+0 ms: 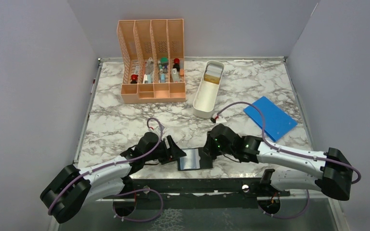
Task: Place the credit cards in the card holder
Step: Open the card holder at the center of the board.
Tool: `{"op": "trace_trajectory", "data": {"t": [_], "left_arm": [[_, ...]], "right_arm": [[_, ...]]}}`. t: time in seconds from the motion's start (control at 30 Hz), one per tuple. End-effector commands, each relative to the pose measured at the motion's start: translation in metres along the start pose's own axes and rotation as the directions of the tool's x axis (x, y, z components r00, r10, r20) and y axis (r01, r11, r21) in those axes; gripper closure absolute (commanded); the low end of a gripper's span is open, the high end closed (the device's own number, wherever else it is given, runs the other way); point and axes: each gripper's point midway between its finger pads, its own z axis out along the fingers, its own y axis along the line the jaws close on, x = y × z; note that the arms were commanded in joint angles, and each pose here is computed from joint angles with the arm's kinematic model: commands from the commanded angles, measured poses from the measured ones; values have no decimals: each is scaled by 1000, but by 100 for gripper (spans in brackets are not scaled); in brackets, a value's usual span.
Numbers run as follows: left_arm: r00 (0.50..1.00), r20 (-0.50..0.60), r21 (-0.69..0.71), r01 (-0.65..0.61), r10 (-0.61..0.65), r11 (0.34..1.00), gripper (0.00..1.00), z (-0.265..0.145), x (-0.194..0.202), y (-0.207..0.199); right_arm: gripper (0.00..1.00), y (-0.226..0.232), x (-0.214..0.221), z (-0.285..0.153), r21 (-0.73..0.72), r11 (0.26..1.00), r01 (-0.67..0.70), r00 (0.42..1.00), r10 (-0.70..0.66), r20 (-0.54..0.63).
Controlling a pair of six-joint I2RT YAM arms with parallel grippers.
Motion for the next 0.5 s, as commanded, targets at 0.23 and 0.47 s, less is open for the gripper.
{"op": "trace_trajectory", "data": {"t": [0.23, 0.47], "left_arm": [[1000, 29, 32, -2, 1, 999, 31, 1, -8, -14], [1000, 27, 7, -16, 15, 1000, 31, 5, -11, -12]], "right_arm": [[99, -4, 18, 45, -1, 1000, 30, 999, -30, -21], [99, -42, 48, 57, 112, 993, 30, 998, -24, -60]]}}
